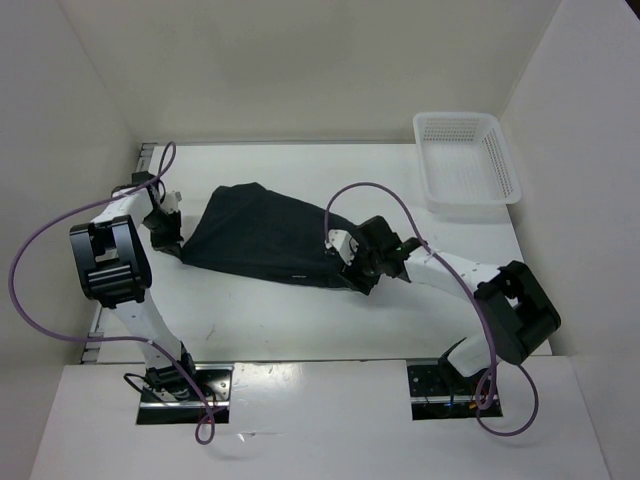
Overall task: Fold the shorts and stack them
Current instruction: Fold the shorts
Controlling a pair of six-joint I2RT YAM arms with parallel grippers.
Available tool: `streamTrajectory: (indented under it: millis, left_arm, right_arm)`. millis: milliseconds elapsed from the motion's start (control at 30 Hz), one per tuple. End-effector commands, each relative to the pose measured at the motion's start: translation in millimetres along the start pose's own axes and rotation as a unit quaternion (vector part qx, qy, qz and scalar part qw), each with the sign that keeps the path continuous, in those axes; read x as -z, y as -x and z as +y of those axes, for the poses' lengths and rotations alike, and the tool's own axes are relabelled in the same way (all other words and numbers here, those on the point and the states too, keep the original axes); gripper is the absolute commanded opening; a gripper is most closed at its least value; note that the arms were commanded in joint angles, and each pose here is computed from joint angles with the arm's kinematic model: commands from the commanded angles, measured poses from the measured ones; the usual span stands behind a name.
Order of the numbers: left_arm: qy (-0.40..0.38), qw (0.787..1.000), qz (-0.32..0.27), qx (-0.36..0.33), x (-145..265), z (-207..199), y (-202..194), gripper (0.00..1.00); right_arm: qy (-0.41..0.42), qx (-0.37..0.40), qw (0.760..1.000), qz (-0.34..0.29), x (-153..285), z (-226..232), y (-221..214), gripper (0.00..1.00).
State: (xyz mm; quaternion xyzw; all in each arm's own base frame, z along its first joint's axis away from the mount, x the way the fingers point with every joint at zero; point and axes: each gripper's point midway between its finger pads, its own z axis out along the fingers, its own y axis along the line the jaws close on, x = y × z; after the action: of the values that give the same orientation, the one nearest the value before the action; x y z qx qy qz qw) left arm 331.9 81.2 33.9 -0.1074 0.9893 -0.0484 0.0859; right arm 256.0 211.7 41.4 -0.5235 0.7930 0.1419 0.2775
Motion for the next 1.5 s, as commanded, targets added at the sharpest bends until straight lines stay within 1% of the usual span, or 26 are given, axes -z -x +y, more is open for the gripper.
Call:
streamTrajectory:
  millis: [0, 33, 133, 167, 267, 300, 333, 367, 400, 433, 467, 500, 567, 600, 633, 700, 800, 867, 1000, 1100, 1133, 1233, 1267, 1367, 1400, 1467]
  left_arm:
    - [0.015, 1.000, 0.000, 0.001, 4, 7, -1, 0.05]
    - [0.014, 1.000, 0.001, -0.003, 4, 4, -1, 0.13]
    - [0.024, 1.000, 0.002, -0.003, 11, 7, -4, 0.24]
    - [0.025, 1.000, -0.003, -0.004, 13, 7, -1, 0.32]
    - [0.026, 0.999, -0.021, -0.006, 31, 5, 14, 0.40]
    - [0.027, 0.999, -0.034, -0.007, 36, 5, 23, 0.44]
    - [0.021, 0.999, -0.047, -0.009, 42, 3, 31, 0.44]
    - [0.009, 0.998, -0.056, -0.010, 47, -2, 37, 0.48]
    - [0.002, 0.997, -0.071, -0.012, 53, -5, 50, 0.56]
    - [-0.005, 0.997, -0.073, -0.013, 52, -7, 54, 0.59]
    - [-0.007, 0.998, -0.066, -0.018, 42, -10, 57, 0.59]
    - [-0.010, 0.998, -0.061, -0.027, 34, -17, 58, 0.60]
    - [-0.013, 0.997, -0.057, -0.040, 19, -26, 62, 0.60]
    - [-0.007, 0.998, -0.057, -0.040, 19, -24, 62, 0.60]
    - [-0.009, 0.998, -0.047, -0.046, 9, -29, 57, 0.62]
    - [0.002, 0.998, -0.040, -0.049, 1, -27, 53, 0.63]
    - [0.007, 0.998, -0.034, -0.048, -8, -24, 49, 0.65]
    - [0.007, 0.999, -0.022, -0.047, -14, -24, 42, 0.66]
    - [0.017, 0.999, -0.010, -0.045, -23, -19, 32, 0.66]
    - [0.021, 0.999, 0.007, -0.044, -31, -16, 21, 0.66]
    - [0.021, 0.999, 0.017, -0.043, -35, -15, 15, 0.66]
    - [0.021, 0.999, 0.018, -0.043, -38, -15, 13, 0.66]
    - [0.020, 0.999, 0.029, -0.042, -42, -14, 7, 0.65]
    - [0.020, 0.998, 0.029, -0.046, -43, -18, 7, 0.60]
    - [0.020, 0.998, 0.034, -0.046, -44, -17, 3, 0.51]
    - [0.014, 0.998, 0.040, -0.050, -46, -22, -2, 0.41]
  right_arm:
    - [-0.008, 0.012, 1.000, -0.010, 11, -6, 16, 0.64]
    - [-0.001, 0.013, 1.000, 0.003, 16, -3, 12, 0.64]
    - [0.007, -0.014, 1.000, -0.009, 42, -16, 26, 0.64]
    - [0.003, -0.017, 1.000, -0.021, 53, -20, 33, 0.64]
    - [-0.035, -0.030, 0.997, -0.058, 85, -42, 54, 0.64]
    - [-0.051, -0.046, 0.996, -0.064, 92, -49, 57, 0.64]
    - [-0.069, -0.063, 0.993, -0.072, 97, -61, 58, 0.64]
    - [-0.087, -0.076, 0.990, -0.086, 99, -71, 63, 0.64]
    - [-0.098, -0.120, 0.984, -0.092, 96, -76, 68, 0.64]
    - [-0.105, -0.149, 0.979, -0.091, 91, -82, 70, 0.64]
    - [-0.112, -0.186, 0.973, -0.078, 83, -87, 66, 0.65]
    - [-0.097, -0.234, 0.966, -0.041, 57, -89, 50, 0.65]
    - [-0.046, -0.343, 0.938, -0.024, 36, -80, 45, 0.67]
    - [-0.028, -0.358, 0.933, -0.023, 34, -72, 44, 0.67]
    - [-0.012, -0.372, 0.928, -0.027, 31, -67, 47, 0.70]
    - [-0.006, -0.429, 0.903, -0.008, 23, -57, 37, 0.75]
    - [0.006, -0.476, 0.879, 0.023, 10, -41, 17, 0.76]
    - [0.010, -0.486, 0.874, 0.021, 3, -40, 15, 0.76]
    - [0.007, -0.501, 0.864, 0.047, -13, -33, 0, 0.76]
    - [0.046, -0.513, 0.855, 0.055, -23, -19, -3, 0.76]
    - [0.057, -0.509, 0.857, 0.055, -24, -12, -1, 0.76]
    - [0.061, -0.520, 0.850, 0.058, -34, -12, -4, 0.68]
    - [0.060, -0.519, 0.851, 0.054, -35, -13, -2, 0.60]
    - [0.062, -0.522, 0.848, 0.065, -40, -11, -8, 0.43]
    - [0.061, -0.521, 0.849, 0.060, -40, -12, -6, 0.29]
    - [0.056, -0.505, 0.860, 0.056, -40, -17, -5, 0.19]
